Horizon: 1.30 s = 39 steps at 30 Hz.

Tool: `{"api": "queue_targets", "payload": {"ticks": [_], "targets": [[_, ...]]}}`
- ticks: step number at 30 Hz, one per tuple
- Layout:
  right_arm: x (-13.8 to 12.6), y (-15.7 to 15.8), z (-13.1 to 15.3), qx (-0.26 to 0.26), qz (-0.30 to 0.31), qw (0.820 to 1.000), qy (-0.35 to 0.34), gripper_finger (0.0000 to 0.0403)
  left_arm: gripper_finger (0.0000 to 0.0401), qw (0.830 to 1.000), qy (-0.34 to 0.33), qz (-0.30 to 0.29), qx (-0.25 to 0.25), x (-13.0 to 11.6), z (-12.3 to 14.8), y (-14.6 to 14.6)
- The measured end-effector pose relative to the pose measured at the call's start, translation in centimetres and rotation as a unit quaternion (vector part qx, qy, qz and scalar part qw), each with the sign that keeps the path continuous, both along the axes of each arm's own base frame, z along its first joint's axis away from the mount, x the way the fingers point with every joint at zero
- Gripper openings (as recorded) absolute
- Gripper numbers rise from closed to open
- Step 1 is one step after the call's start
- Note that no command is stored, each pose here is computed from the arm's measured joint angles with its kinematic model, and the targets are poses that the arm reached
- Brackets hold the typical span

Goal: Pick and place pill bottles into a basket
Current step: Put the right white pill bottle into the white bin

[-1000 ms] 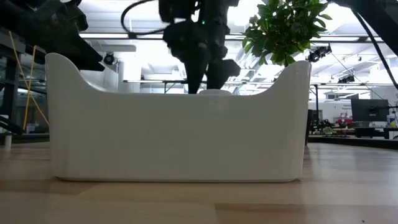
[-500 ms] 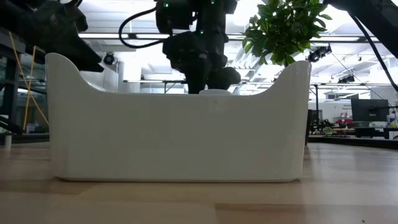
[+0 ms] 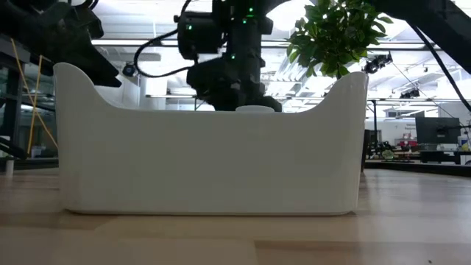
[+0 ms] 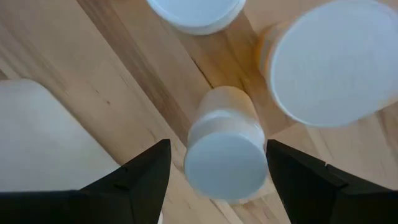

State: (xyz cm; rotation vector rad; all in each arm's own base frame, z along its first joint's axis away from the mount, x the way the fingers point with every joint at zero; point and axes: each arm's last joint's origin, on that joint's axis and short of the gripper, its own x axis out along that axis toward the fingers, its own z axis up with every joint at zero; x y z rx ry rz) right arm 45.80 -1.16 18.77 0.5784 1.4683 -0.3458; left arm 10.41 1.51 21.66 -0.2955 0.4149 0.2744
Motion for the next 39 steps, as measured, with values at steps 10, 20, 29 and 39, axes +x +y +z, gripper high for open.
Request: {"api": "queue_targets", "payload": {"ticks": [10, 20, 29, 39], "targets": [[0.5, 0.0, -1.4, 0.005, 0.01, 1.0, 0.001, 0.0249, 0.0216, 1.0, 0.0, 0.0, 0.0, 0.0, 0.0, 0.0], [0.5, 0.0, -1.4, 0.004, 0.019, 1.0, 0.0, 0.0166, 0.0216, 1.0, 0.001, 0.0, 0.0, 0.0, 0.0, 0.0], [0.4, 0.1, -1.2, 0.015, 0.023, 1.0, 0.002, 0.0166, 0.0216, 1.0, 0.002, 0.0, 0.0, 0.0, 0.0, 0.0], [0.2, 0.2, 2.7, -0.009, 0.038, 0.999, 0.005, 0.0166, 0.0216, 1.0, 0.003, 0.0, 0.0, 0.0, -0.1, 0.0]]}}
